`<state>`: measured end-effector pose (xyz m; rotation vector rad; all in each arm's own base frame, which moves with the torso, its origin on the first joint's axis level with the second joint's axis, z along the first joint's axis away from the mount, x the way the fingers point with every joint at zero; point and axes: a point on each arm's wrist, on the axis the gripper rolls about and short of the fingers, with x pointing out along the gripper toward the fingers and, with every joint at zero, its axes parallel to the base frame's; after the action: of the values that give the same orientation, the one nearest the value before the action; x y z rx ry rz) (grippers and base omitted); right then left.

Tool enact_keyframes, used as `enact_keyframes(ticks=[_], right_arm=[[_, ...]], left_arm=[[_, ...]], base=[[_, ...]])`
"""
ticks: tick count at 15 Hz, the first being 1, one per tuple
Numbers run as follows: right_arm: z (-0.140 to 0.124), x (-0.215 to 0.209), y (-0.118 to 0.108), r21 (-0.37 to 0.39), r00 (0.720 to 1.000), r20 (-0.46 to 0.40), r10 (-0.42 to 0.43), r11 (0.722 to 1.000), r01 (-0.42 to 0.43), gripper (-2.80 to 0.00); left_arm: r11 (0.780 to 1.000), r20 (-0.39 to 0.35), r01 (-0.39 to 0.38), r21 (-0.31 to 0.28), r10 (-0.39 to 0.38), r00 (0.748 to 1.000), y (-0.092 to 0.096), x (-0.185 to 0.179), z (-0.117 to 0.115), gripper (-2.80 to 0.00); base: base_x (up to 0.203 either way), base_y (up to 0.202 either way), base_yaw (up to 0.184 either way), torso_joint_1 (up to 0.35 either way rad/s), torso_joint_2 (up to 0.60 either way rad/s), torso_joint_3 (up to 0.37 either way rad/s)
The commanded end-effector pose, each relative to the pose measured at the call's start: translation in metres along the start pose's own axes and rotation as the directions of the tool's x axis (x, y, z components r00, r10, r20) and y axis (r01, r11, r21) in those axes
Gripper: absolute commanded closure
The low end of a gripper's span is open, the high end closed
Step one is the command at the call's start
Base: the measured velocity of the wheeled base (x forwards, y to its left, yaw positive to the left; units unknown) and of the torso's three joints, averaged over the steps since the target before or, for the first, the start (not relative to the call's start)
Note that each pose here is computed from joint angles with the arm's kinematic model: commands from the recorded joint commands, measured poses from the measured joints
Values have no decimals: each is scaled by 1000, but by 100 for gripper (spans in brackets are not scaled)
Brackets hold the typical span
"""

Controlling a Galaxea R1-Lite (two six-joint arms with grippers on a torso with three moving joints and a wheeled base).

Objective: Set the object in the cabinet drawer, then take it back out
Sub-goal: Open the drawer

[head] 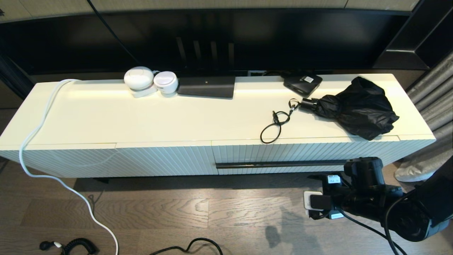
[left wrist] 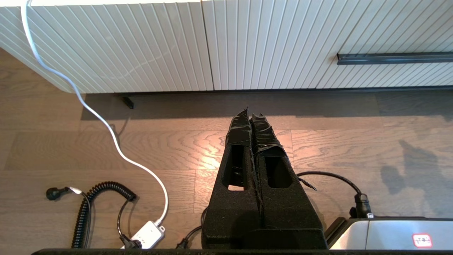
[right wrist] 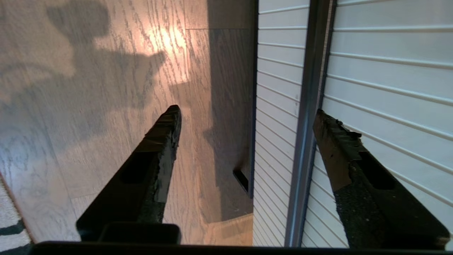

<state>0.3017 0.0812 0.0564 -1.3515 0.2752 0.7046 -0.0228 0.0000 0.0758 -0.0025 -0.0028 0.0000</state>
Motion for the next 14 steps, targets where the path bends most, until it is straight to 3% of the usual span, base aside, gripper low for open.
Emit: enact_keyframes(ticks=[1,14], right_arm=[[-1,8,1,-6,1000,0,7,1000,-7,-280],[-10,50,0,14,999,-37,13,1000,-13,-280]], left_arm=[[1000,-1,0,-1,0,1000,0,0,0,0],[1000,-1,0,-1,0,1000,0,0,0,0]], base=[[0,0,0,0,0,0],[0,0,0,0,0,0]])
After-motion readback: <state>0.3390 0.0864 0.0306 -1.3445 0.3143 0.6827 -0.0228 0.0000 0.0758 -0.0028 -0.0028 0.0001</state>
